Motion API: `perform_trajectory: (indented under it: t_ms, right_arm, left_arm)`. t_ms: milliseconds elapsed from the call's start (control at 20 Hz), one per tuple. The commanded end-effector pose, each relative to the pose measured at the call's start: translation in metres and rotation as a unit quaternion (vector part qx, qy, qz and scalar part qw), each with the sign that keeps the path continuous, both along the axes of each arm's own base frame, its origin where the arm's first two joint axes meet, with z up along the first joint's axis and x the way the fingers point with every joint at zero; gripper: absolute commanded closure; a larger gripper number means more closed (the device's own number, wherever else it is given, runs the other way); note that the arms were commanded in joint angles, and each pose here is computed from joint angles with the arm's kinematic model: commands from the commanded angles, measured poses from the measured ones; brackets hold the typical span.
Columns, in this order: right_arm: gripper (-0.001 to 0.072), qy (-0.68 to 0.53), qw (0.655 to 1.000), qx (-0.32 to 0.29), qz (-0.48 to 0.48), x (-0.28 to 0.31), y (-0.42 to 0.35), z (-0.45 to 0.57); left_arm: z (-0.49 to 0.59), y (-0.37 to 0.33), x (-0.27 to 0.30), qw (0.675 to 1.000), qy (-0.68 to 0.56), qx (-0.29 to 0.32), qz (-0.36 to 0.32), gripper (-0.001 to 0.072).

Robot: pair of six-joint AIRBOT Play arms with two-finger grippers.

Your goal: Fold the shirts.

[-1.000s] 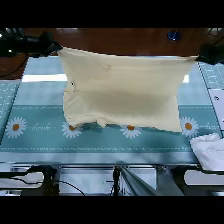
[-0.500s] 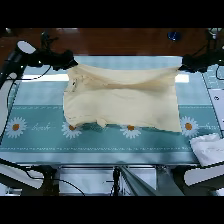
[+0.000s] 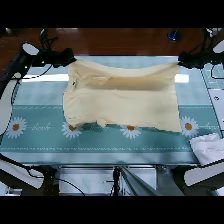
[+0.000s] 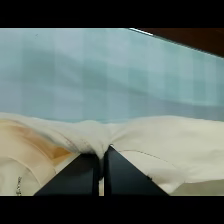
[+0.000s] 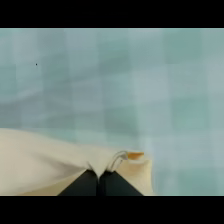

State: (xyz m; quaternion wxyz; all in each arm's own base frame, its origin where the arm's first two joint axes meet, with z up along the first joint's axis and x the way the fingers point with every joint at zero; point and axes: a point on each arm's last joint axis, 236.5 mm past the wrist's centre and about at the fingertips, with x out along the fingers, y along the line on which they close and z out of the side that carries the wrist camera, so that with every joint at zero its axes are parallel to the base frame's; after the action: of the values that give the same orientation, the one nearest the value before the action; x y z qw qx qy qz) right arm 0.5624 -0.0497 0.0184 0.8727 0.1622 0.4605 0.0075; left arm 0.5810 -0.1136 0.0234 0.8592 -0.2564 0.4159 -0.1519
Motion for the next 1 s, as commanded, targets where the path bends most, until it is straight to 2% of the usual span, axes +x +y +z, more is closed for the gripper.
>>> perform_trajectory:
  t_ms: [0, 250, 350, 500, 650, 800, 950]
  right_arm:
    - [0.0697, -0.024, 1.0, -0.009, -0.01, 0.01, -0.006, 0.006]
    - [0.0697, -0.044, 0.999, -0.025, 0.0, 0.017, -0.009, 0.011]
    - [0.0697, -0.019, 1.0, -0.021, 0.01, 0.006, -0.006, 0.004]
    - [0.0697, 0.064, 0.997, -0.032, 0.041, -0.032, -0.002, -0.01]
    - [0.0697, 0.143, 0.985, -0.079, 0.047, -0.072, -0.023, -0.017]
    - [0.0697, 0.189, 0.979, -0.069, 0.043, -0.091, -0.025, -0.028]
    - [0.0697, 0.218, 0.973, -0.057, 0.055, -0.096, -0.014, -0.049]
  left_arm:
    - [0.004, 0.005, 0.006, 1.0, -0.02, 0.015, -0.003, 0.068]
    - [0.003, 0.004, 0.005, 0.998, -0.039, 0.041, -0.032, 0.068]
    - [0.0, 0.002, -0.002, 0.998, -0.024, 0.037, -0.044, 0.0681]
    - [-0.01, -0.008, -0.038, 0.994, 0.042, 0.024, -0.096, 0.0682]
    - [-0.037, 0.02, -0.083, 0.98, 0.168, 0.064, -0.08, 0.0682]
    - [-0.058, 0.038, -0.111, 0.962, 0.233, 0.107, -0.093, 0.0681]
    - [-0.074, 0.037, -0.107, 0.961, 0.245, 0.1, -0.081, 0.0681]
